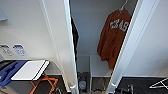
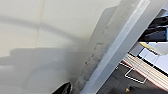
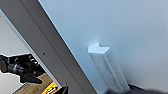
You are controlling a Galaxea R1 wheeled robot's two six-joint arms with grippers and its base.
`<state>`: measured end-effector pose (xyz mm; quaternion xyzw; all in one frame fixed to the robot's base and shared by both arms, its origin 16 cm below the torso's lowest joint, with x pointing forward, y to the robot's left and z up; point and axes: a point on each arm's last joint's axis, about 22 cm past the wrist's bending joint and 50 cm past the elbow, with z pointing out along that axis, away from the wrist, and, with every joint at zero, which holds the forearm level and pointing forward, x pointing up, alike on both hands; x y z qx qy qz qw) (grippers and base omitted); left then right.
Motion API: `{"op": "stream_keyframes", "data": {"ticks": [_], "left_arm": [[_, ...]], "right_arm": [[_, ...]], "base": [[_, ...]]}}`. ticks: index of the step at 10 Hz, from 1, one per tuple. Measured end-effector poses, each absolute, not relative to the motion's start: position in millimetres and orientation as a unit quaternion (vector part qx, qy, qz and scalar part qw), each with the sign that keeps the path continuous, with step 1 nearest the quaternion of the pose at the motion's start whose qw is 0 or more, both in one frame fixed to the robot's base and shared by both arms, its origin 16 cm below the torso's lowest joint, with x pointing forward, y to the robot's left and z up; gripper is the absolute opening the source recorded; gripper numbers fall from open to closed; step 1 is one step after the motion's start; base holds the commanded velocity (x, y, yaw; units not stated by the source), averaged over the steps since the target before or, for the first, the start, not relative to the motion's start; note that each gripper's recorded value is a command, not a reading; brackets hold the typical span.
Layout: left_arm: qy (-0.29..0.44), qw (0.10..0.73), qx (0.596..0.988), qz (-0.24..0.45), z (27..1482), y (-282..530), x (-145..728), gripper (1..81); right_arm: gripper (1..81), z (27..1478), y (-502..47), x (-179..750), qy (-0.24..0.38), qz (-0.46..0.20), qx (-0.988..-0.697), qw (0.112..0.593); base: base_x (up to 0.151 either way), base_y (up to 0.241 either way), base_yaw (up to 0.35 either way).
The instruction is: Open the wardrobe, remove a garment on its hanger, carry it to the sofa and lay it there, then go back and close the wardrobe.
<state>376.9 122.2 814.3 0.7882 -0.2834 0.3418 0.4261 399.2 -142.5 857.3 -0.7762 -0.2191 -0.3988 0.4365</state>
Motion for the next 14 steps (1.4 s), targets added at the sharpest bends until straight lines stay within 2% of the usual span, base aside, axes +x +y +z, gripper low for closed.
{"op": "stream_keyframes", "data": {"ticks": [14], "left_arm": [[-0.292, 0.409, 0.795, 0.34, 812, 155, 352, 81.1]], "right_arm": [[81.1, 856, -174, 370, -0.208, -0.403, -0.784, 0.424]], "base": [[0.0, 0.0, 0.0]]}}
